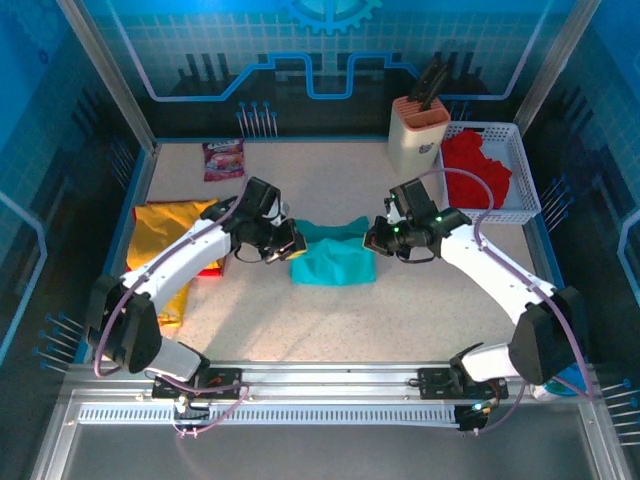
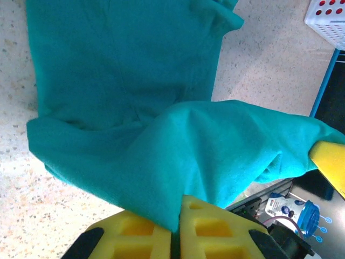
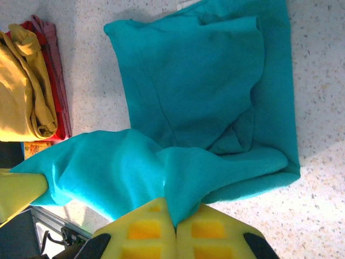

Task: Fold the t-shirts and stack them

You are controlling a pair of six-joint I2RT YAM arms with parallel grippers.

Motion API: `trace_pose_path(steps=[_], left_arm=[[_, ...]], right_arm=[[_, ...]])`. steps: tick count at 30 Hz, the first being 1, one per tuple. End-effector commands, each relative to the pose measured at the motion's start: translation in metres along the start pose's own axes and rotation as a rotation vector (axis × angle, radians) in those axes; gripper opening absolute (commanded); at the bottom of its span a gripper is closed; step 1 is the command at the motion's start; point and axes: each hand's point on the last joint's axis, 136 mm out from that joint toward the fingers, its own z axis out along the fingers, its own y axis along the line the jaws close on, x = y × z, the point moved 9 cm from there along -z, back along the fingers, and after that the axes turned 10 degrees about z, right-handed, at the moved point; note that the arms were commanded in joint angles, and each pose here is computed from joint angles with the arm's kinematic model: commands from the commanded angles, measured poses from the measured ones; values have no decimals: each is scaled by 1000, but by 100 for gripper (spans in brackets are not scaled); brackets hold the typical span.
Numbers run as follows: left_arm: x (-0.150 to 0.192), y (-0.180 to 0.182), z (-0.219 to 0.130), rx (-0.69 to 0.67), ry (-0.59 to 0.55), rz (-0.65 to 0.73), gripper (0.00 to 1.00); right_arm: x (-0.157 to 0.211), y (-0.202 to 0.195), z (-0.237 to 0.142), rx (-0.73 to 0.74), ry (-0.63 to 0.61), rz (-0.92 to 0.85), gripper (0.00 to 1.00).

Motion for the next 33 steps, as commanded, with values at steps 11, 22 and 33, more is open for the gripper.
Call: trace_pose_path(steps=[11,22,33], left_arm=[[-53,3,11,87,-22,9,10],[-89,13,32,112,-16,-26,10],[-114,32,43,105,-33,-54,13]], right_arm=[[-47,9,9,-63,-8,6,0],[-78,14,32,-47,-4,-15,0],[-104,18,66,-33,19,-21,0]])
